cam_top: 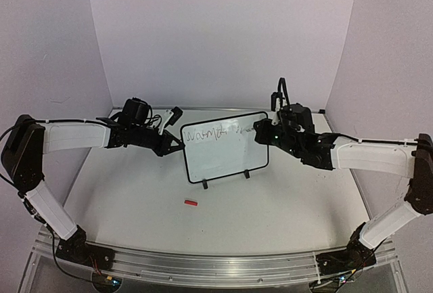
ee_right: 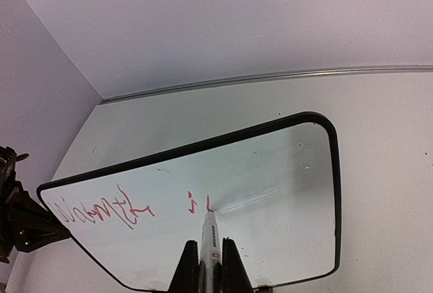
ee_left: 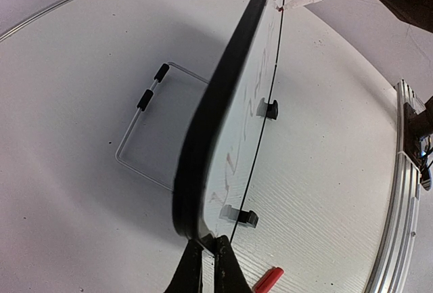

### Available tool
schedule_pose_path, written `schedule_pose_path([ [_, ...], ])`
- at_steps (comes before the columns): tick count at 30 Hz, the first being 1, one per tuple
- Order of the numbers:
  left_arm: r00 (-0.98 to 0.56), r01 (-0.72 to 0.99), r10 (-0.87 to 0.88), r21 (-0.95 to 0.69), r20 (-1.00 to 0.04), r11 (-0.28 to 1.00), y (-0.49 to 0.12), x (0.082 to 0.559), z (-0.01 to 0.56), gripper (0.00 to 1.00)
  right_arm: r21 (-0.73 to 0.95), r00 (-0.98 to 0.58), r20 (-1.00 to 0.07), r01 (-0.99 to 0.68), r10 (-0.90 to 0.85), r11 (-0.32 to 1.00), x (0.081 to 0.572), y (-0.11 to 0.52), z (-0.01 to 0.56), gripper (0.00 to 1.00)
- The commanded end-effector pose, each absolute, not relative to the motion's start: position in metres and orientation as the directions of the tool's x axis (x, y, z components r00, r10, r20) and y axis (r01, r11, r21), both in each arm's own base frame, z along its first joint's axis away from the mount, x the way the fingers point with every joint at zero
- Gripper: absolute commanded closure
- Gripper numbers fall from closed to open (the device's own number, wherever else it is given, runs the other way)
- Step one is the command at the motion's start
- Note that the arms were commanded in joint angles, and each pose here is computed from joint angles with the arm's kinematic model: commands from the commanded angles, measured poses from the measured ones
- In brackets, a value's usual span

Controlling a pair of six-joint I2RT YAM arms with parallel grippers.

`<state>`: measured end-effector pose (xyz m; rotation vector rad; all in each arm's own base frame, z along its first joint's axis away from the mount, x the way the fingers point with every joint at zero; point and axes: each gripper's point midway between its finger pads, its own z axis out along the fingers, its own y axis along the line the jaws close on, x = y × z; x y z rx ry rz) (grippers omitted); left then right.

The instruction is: Write a sentence on the whiteboard

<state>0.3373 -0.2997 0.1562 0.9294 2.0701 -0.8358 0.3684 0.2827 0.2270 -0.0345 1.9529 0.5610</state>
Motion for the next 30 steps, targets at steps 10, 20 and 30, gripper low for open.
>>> schedule_pose_path([
  [10,-0.498,0.790,0.404,-0.210,-0.768,0.576,-0.291,0.345,0.139,1.00,0.391,-0.327,-0.896,-0.268,0.299,0.880,0.374,0.272,0.278,1.00],
  [20,-0.498,0.791,0.404,-0.211,-0.768,0.575,-0.292,0.345,0.138,1.00,0.389,-0.308,-0.901,-0.258,0.307,0.884,0.374,0.268,0.281,1.00],
  [30,-0.496,0.791,0.404,-0.208,-0.768,0.575,-0.291,0.345,0.139,1.00,0.379,-0.343,-0.894,-0.230,0.290,0.897,0.376,0.267,0.261,1.00],
])
